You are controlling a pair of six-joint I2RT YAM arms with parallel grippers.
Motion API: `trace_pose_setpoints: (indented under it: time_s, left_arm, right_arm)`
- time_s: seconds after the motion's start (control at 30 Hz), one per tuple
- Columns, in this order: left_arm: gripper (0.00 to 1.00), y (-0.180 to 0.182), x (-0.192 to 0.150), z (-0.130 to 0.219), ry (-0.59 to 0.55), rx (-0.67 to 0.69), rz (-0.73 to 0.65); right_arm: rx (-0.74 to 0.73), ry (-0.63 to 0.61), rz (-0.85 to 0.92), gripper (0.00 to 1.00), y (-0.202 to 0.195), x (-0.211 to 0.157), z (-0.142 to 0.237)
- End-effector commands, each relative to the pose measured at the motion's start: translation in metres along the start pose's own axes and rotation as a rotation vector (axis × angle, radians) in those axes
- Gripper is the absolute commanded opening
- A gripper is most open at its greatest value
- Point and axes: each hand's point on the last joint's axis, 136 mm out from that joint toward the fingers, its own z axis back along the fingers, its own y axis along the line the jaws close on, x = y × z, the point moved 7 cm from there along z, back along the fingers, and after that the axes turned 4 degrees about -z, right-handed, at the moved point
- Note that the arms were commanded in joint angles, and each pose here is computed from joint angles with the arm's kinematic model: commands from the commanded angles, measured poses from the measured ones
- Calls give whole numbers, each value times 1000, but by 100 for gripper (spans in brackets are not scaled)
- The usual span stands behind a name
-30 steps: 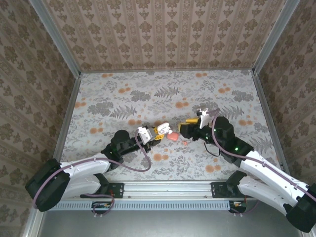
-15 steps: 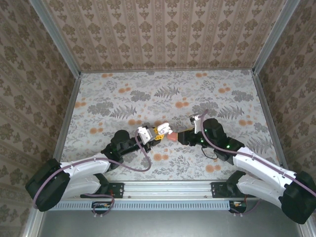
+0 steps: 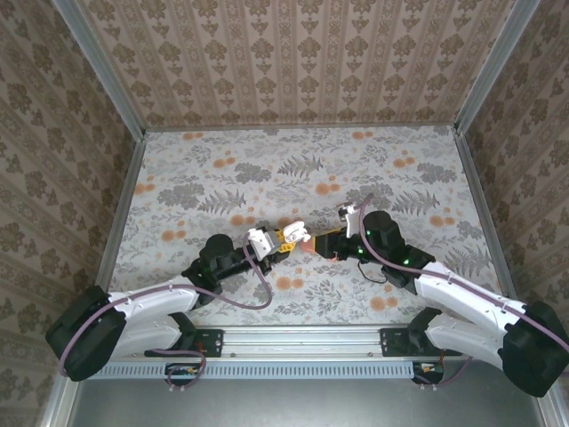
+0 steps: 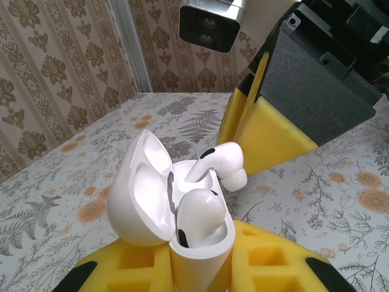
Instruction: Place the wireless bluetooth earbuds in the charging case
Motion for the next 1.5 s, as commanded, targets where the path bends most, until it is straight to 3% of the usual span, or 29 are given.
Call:
trace_pose_setpoints:
  time_s: [0.0, 0.33, 0.53, 0.87, 1.03, 1.2, 1.47]
  left_arm:
    - [5, 3, 19, -2, -70, -4, -6]
    - [5, 3, 20, -1, -70, -2, -5]
    - [5, 10, 13, 3, -15, 84, -11]
    - [5, 27, 1, 15, 59, 243, 25]
    - [5, 42, -9, 23, 108, 354, 95]
    - [5, 55, -19, 39, 119, 470, 185]
    - [5, 71, -33, 77, 187, 647, 272]
  right_arm:
    - [52, -8, 9, 48, 9, 3, -2]
    - [71, -14, 20, 47, 15, 7, -8]
    - [-31, 14, -5, 47, 4, 3, -6]
    - [-181, 166, -53, 47, 0, -11, -5]
    - [-312, 300, -68, 46, -1, -13, -16]
    - [-421, 401, -83, 46, -4, -5, -38]
    - [-456, 543, -3, 47, -4, 9, -94]
